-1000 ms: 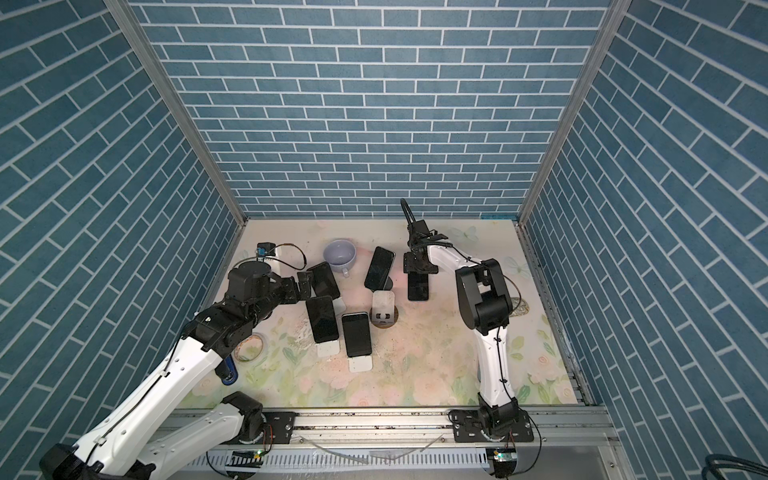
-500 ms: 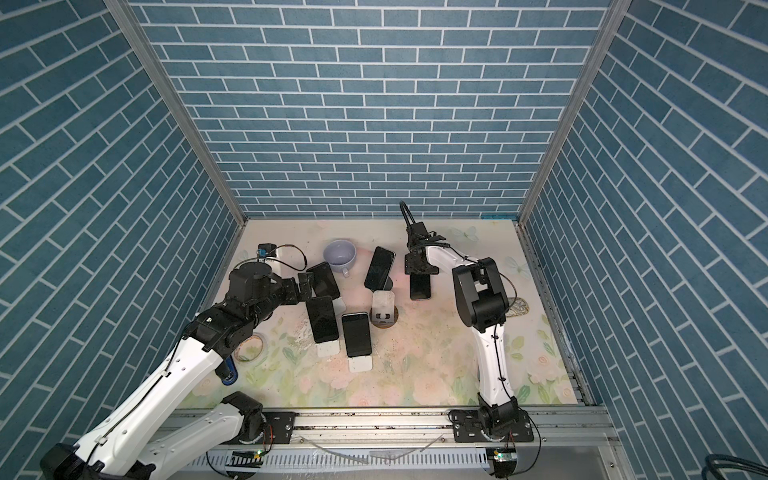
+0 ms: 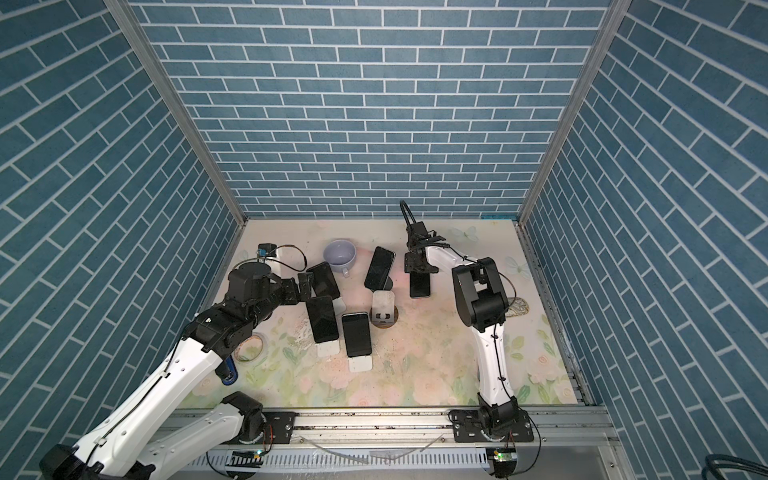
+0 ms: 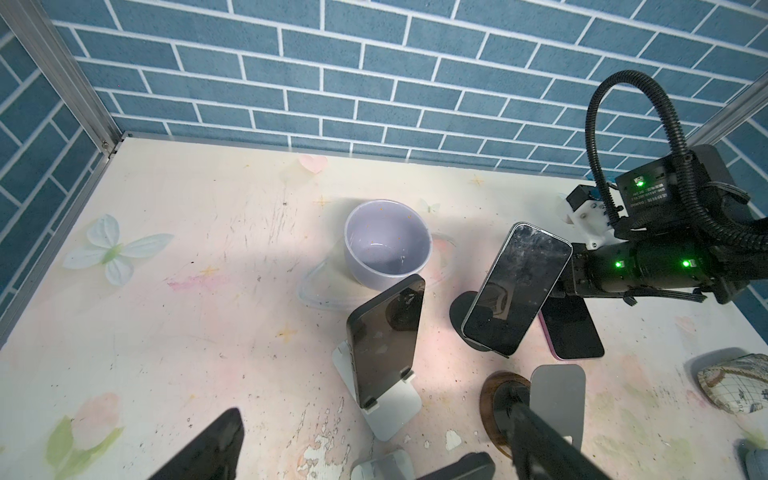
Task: Remove the phone from the phone stand
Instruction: 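Carry the phone farther from the robot and lower it flat onto the table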
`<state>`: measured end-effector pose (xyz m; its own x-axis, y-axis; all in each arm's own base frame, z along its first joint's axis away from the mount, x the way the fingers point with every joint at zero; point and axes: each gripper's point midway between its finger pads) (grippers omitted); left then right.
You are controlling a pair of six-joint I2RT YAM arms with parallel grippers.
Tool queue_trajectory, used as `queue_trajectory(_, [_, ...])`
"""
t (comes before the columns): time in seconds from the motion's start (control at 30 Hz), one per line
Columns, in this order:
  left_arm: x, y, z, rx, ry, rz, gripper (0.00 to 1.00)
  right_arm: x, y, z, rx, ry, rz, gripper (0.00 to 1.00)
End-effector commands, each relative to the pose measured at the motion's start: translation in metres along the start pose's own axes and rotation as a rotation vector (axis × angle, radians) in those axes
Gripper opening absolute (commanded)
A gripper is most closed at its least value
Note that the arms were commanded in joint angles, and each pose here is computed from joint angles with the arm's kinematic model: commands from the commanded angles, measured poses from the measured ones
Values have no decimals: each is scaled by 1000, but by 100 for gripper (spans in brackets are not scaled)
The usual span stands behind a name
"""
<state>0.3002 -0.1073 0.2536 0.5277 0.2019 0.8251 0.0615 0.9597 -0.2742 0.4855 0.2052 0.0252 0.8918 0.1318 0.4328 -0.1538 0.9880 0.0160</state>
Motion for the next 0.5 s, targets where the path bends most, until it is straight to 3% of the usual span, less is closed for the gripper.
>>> queue_trajectory(0.0, [-7, 1, -1, 0, 18, -25, 100, -28, -6, -15, -15, 76, -41, 60])
queue_trajectory(0.47, [-23, 1, -14, 4, 83, -26, 100, -37, -9, -10, -17, 77, -43, 67])
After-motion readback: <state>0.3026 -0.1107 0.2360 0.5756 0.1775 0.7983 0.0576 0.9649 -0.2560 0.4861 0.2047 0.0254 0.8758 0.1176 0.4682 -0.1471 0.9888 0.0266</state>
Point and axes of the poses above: each gripper's point midway between its finger pads, its own z axis back along the fingers, its own y axis along the line the jaws close on, x = y × z, and after that the axes turned 5 degrees about z, right-handed
